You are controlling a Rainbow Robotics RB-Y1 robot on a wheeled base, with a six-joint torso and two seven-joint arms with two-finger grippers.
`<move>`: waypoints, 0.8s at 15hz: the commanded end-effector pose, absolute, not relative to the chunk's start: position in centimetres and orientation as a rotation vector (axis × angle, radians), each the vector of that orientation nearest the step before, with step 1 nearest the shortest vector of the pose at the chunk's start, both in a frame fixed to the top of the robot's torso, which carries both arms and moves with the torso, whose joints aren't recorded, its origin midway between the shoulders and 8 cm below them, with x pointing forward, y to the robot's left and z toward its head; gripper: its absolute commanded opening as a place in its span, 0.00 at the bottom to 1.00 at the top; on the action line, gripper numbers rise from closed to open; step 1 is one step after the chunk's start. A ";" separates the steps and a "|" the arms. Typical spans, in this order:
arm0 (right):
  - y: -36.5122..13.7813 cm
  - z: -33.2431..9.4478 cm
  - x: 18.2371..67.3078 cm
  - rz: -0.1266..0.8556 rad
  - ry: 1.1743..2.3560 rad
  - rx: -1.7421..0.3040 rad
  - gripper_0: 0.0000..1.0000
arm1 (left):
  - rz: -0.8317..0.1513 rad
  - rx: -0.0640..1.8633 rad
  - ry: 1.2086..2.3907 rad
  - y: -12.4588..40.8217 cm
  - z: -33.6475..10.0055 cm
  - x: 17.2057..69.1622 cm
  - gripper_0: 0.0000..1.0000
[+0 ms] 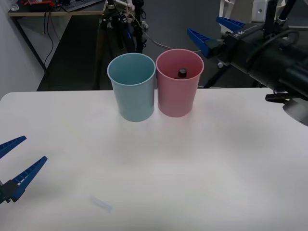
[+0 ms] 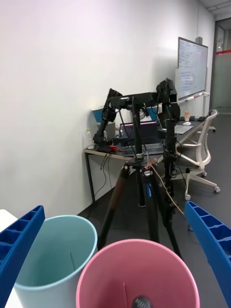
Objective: Grasp the object on the table and drop it into the matching bin: aluminum can to the light blue bin, PET bottle to the pink bin.
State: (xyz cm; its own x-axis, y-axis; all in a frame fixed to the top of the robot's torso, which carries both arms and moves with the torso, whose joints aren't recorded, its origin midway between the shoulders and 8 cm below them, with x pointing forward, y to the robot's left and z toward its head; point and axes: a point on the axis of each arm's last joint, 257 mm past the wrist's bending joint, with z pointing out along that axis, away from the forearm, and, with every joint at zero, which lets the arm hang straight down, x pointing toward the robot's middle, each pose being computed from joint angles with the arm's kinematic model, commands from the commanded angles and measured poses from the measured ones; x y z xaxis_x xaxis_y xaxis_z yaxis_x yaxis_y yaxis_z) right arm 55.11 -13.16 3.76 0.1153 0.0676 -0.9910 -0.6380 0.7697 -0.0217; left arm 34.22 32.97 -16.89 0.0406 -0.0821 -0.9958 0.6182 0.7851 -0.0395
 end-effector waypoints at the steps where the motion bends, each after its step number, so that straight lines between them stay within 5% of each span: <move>1: -15.8 3.2 51.9 0.543 1.363 -0.484 1.00 | -0.567 0.465 1.441 33.0 -16.9 34.2 1.00; 12: -22.6 -3.8 42.3 0.542 1.392 -0.465 1.00 | -0.567 0.465 1.441 33.0 -16.9 34.2 1.00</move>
State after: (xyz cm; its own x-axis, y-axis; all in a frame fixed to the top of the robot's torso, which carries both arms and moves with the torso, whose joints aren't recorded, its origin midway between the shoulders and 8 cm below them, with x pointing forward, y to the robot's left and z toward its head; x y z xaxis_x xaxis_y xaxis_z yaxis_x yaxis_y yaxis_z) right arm 42.86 -22.33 -3.21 0.0914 0.0918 -0.9916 -0.6086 0.7933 0.0173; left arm 34.23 32.97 -16.89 0.0407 -0.0821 -0.9958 0.6182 0.7850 -0.0395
